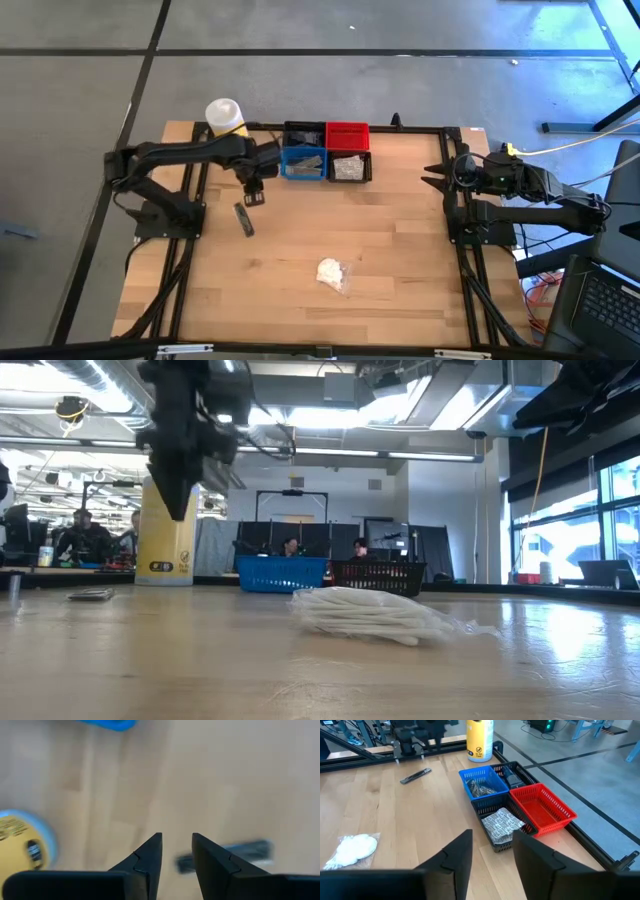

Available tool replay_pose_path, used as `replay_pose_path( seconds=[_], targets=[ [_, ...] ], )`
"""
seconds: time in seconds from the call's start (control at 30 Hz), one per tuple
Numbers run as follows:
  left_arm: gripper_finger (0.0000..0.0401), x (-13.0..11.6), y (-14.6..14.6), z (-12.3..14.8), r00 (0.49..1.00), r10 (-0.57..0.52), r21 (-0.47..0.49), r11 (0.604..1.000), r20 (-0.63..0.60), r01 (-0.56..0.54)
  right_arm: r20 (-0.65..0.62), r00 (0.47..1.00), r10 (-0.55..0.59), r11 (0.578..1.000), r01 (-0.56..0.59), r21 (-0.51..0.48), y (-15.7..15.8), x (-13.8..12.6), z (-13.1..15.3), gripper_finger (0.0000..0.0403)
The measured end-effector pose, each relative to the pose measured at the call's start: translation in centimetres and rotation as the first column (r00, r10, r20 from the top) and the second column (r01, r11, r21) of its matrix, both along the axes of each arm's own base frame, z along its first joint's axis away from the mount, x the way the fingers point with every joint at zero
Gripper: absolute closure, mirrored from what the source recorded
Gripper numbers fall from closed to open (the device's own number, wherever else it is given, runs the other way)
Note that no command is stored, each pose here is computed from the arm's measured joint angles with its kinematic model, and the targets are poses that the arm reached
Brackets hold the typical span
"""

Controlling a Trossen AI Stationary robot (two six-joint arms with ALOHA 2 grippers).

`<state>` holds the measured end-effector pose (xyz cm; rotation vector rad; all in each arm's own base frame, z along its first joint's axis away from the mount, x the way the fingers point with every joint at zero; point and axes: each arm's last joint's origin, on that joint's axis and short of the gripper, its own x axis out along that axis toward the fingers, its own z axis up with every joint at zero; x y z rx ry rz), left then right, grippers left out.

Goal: Pick & Place Travel size toiletries
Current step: Put the comb into the blue bin

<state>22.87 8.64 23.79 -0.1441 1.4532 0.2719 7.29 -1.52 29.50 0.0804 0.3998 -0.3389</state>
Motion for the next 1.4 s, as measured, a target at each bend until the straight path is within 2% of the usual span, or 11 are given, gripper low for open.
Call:
replay_pose_path(
  seconds=[0.23,0.37,0.53,0.67,0.73,0.9,1.0,1.07,1.13,1.23,1.4],
  targets=[
    [0.0299,-0.9,-5.2,1.3,0.995,-0.065,-0.039,0.997,0.076,0.069,-0.001,1.000,0.000,1.000,0.000,0.000,0.0,0.0,0.0,0.0273],
    [0.0299,-1.4,-8.3,1.6,0.979,-0.193,-0.035,0.980,0.061,0.196,0.000,1.000,0.000,1.000,0.000,0.000,0.0,0.0,0.0,0.0279],
    [0.0299,-1.6,-11.2,1.3,0.932,-0.362,0.008,0.932,0.016,0.362,-0.001,1.000,0.000,1.000,0.000,0.000,0.0,0.0,0.0,0.0285],
    [0.0299,-1.2,-12.9,0.6,0.841,-0.540,0.024,0.841,-0.026,0.540,-0.001,1.000,0.000,1.000,0.000,0.000,0.0,0.0,0.0,0.0290],
    [0.0299,-0.6,-13.6,0.0,0.822,-0.569,0.030,0.821,-0.031,0.570,-0.001,1.000,0.000,1.000,0.000,0.000,0.0,0.0,0.0,0.0292],
    [0.0299,1.0,-14.6,-2.2,0.826,-0.557,0.040,0.827,-0.084,0.561,-0.001,1.000,0.000,1.000,0.000,0.000,0.0,0.0,0.0,0.0295],
    [0.0299,1.7,-14.8,-3.9,0.867,-0.477,0.023,0.875,-0.144,0.484,-0.001,1.000,0.000,1.000,0.000,0.000,0.0,0.0,0.0,0.0295],
    [0.0299,2.1,-14.9,-4.9,0.907,-0.382,0.028,0.919,-0.176,0.393,-0.001,1.000,0.000,1.000,0.000,0.000,0.0,0.0,0.0,0.0293],
    [0.0299,2.5,-14.8,-5.8,0.923,-0.327,0.015,0.942,-0.205,0.337,0.000,1.000,0.000,1.000,0.000,0.000,0.0,0.0,0.0,0.0289],
    [0.0299,2.8,-15.0,-6.8,0.926,-0.300,-0.027,0.953,-0.229,0.302,-0.001,1.000,0.000,1.000,0.000,0.000,0.0,0.0,0.0,0.0283],
    [0.0299,3.2,-14.7,-8.0,0.925,-0.276,-0.016,0.959,-0.261,0.282,0.000,1.000,0.000,1.000,0.000,0.000,0.0,0.0,0.0,0.0273]
  ],
)
